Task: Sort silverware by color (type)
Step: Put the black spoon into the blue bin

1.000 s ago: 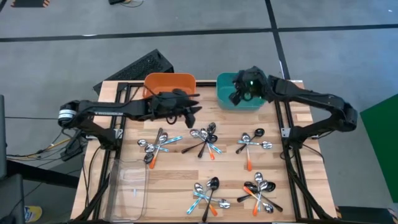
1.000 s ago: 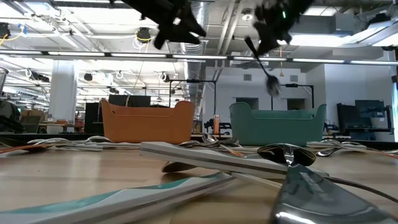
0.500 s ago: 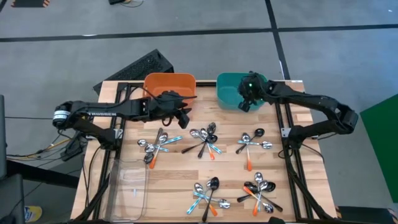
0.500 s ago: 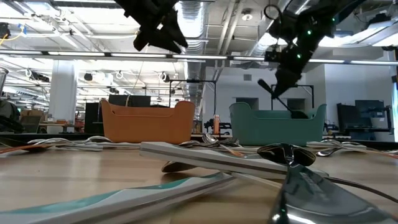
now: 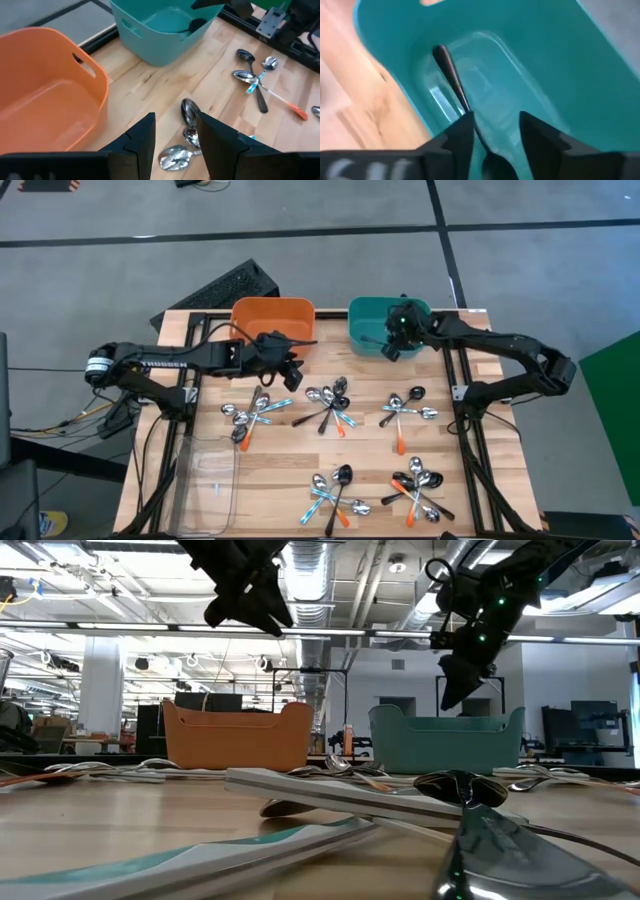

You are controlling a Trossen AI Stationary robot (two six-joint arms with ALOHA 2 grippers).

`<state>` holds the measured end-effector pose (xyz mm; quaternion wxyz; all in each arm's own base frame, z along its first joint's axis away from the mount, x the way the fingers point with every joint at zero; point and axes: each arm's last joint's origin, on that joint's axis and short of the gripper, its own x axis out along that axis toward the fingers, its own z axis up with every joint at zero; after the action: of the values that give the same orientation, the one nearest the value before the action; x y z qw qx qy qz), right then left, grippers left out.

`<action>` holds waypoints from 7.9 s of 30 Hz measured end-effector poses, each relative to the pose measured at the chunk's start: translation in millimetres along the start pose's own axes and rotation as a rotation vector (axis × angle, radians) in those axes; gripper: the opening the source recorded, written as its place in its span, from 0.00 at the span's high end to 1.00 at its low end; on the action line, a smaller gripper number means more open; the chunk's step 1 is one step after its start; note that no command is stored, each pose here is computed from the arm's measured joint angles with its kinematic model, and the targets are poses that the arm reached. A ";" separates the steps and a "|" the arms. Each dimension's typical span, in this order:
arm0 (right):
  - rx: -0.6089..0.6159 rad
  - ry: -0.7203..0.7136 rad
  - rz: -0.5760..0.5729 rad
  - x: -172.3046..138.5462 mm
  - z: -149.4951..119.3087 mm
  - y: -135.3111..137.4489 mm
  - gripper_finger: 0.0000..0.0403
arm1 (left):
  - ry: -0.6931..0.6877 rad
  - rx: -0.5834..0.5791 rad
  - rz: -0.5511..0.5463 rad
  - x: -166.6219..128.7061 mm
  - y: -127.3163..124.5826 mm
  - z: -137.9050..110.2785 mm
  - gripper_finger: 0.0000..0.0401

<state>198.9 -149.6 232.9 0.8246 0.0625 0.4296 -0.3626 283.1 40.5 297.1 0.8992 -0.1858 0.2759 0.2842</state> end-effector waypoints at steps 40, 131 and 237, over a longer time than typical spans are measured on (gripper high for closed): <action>1.031 0.563 -0.353 -32.9 -88.3 126.5 0.51 | 0.049 0.107 0.015 -6.5 -11.5 -13.8 0.68; 0.161 -0.471 1.555 -100.3 31.3 115.6 0.95 | -0.606 0.392 -0.859 -0.1 -55.2 46.8 0.68; 0.256 -0.431 0.904 -24.1 83.4 81.9 0.96 | -0.455 0.125 -0.297 6.9 25.6 66.9 1.00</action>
<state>298.7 -111.4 286.0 0.9545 0.2661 0.1322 -0.0242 298.2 95.9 340.5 0.9796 -0.0997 0.0535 0.1662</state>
